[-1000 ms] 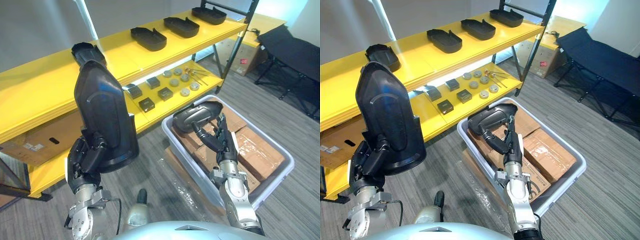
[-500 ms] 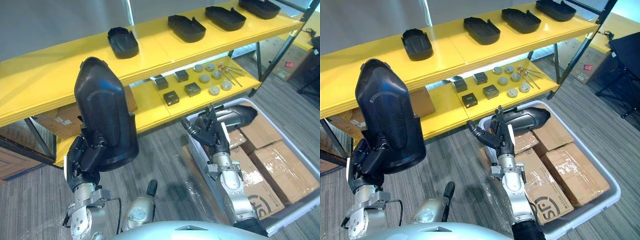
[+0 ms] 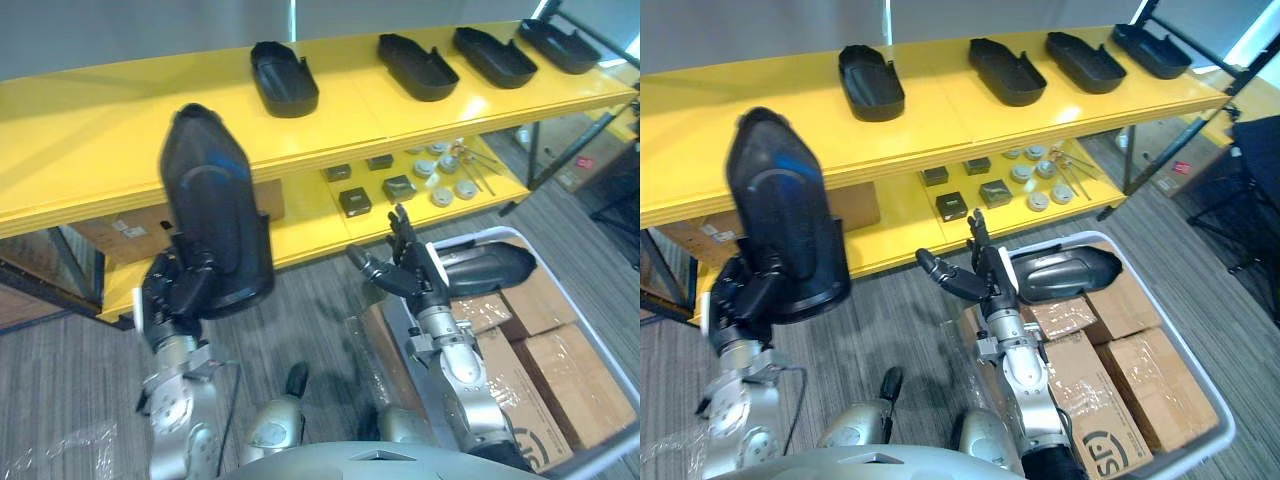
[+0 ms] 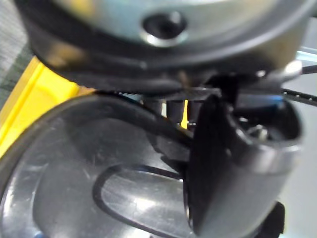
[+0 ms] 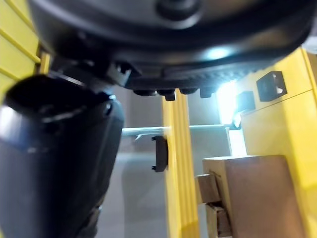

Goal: Walk over and take three plastic housings, then place them on the shelf

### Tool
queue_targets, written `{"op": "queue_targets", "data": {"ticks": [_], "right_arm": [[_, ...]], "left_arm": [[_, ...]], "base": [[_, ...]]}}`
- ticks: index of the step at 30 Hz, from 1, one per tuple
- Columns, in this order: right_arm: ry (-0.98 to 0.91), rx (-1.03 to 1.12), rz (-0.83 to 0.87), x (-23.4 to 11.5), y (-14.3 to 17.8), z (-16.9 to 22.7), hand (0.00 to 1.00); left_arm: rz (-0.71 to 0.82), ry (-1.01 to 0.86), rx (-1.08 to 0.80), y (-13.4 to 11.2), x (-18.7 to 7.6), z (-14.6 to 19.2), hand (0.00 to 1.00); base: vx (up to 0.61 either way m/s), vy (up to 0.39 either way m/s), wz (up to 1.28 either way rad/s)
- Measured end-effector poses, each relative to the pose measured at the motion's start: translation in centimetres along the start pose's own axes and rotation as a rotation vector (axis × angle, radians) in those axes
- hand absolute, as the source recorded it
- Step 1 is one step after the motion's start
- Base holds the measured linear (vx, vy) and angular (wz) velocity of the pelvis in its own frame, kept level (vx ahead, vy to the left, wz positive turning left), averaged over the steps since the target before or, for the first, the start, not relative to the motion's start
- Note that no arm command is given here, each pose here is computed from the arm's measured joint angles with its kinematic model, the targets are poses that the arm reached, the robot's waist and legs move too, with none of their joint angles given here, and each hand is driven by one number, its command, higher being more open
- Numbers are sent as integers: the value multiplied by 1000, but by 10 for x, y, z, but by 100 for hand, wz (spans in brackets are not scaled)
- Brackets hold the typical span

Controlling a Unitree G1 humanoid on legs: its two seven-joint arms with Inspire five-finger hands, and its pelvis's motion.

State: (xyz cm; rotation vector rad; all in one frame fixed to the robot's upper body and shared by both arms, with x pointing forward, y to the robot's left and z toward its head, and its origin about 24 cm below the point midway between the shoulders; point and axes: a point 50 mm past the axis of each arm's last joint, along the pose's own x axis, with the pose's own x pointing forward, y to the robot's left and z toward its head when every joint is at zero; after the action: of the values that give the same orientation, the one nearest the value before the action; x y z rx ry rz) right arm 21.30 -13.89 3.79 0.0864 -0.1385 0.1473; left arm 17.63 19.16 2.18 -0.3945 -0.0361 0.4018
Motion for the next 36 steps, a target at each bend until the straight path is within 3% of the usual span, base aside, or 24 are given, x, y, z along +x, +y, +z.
{"op": "queue_targets", "data": {"ticks": [12, 17, 22, 29, 36], "right_arm": [[-75, 34, 151, 10, 27, 14, 100], [-58, 45, 76, 6, 22, 11, 100], [-73, 5, -138, 0, -16, 15, 100], [-120, -34, -204, 3, -28, 22, 100], [5, 11, -146, -13, -20, -4, 100]], "left_arm": [[63, 14, 1, 9, -11, 0, 0], [-28, 23, -22, -9, -11, -2, 0], [-214, 23, -62, -48, -3, -5, 0], [-211, 41, -15, -40, -2, -7, 0], [-174, 66, -15, -38, -4, -12, 0]], "base": [[162, -121, 50], [54, 16, 21], [0, 138, 66], [-36, 69, -18], [-15, 14, -1]]}}
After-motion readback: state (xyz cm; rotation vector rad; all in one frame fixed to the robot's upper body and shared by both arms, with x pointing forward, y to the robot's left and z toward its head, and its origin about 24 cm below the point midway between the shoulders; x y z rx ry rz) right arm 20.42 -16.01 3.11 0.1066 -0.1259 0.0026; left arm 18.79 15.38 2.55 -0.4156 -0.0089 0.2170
